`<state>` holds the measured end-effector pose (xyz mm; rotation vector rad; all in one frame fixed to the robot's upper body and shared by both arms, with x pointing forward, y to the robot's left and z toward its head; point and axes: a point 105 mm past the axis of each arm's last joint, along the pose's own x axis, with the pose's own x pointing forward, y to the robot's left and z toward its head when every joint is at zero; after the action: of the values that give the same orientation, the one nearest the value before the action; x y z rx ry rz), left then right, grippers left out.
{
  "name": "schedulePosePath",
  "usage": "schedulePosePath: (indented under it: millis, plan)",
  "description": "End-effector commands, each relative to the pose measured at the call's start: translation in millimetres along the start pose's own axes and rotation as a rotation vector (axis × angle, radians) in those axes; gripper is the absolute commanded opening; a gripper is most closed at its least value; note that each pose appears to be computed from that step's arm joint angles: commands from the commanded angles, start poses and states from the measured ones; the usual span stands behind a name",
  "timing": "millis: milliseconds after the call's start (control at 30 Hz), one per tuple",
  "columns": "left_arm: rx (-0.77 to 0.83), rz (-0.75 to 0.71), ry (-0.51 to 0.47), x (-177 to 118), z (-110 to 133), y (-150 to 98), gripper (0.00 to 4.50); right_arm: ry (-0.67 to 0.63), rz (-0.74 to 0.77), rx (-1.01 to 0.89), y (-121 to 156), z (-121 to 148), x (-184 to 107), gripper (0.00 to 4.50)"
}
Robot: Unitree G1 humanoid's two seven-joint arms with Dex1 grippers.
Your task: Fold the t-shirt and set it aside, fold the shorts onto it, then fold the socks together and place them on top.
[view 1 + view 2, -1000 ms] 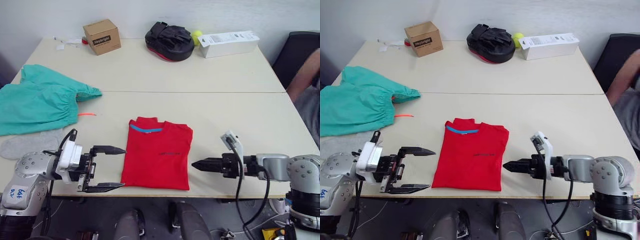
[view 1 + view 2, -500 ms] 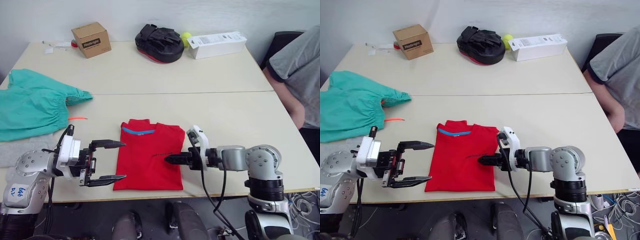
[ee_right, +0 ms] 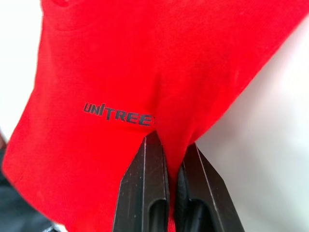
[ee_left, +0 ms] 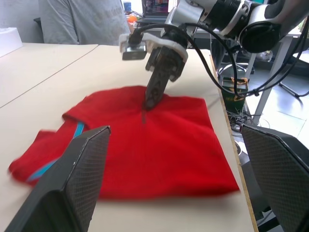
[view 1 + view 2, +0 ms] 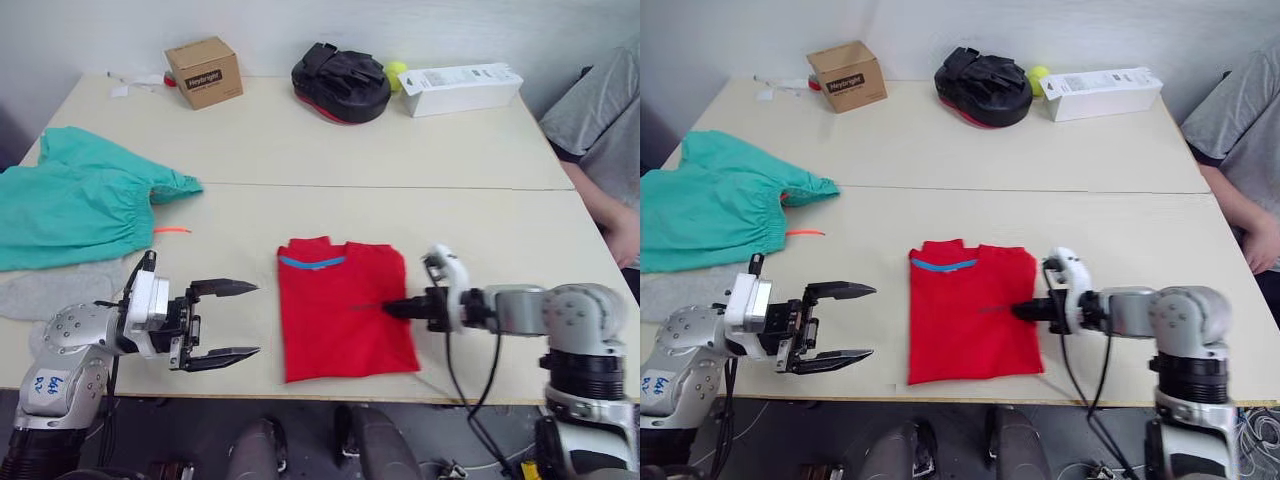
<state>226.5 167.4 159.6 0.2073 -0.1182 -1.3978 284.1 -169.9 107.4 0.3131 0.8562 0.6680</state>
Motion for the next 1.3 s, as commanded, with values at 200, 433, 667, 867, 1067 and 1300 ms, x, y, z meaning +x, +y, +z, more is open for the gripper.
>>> schedulePosePath:
  millis: [200, 433, 667, 867, 1067, 1300]
  plan:
    - [0.046, 0.006, -0.024, 6.9, 5.1, 5.9, 4.50, -0.145, -0.258, -0.075, -64.9, 29.9, -83.8, 0.02]
    - [0.044, -0.014, -0.025, 9.9, 5.6, 8.7, 4.50, -0.057, -0.502, -0.259, -126.5, 39.5, -112.2, 0.02]
    - [0.056, 0.008, -0.006, 4.1, 7.3, 11.5, 4.50, -0.065, -0.453, -0.182, -132.9, 42.2, -109.7, 0.02]
    - [0.044, 0.027, 0.005, -1.7, 4.3, 12.9, 4.50, -0.090, -0.425, -0.178, -122.1, 46.5, -122.6, 1.45]
    - [0.031, 0.215, 0.047, -40.2, -4.4, 20.8, 4.50, -0.285, -0.253, -0.571, -71.4, 73.9, -162.6, 3.61]
    - [0.032, 0.550, 0.119, -104.4, -15.2, 20.4, 4.50, -0.521, 0.062, -0.929, -17.9, 63.6, -129.1, 4.45]
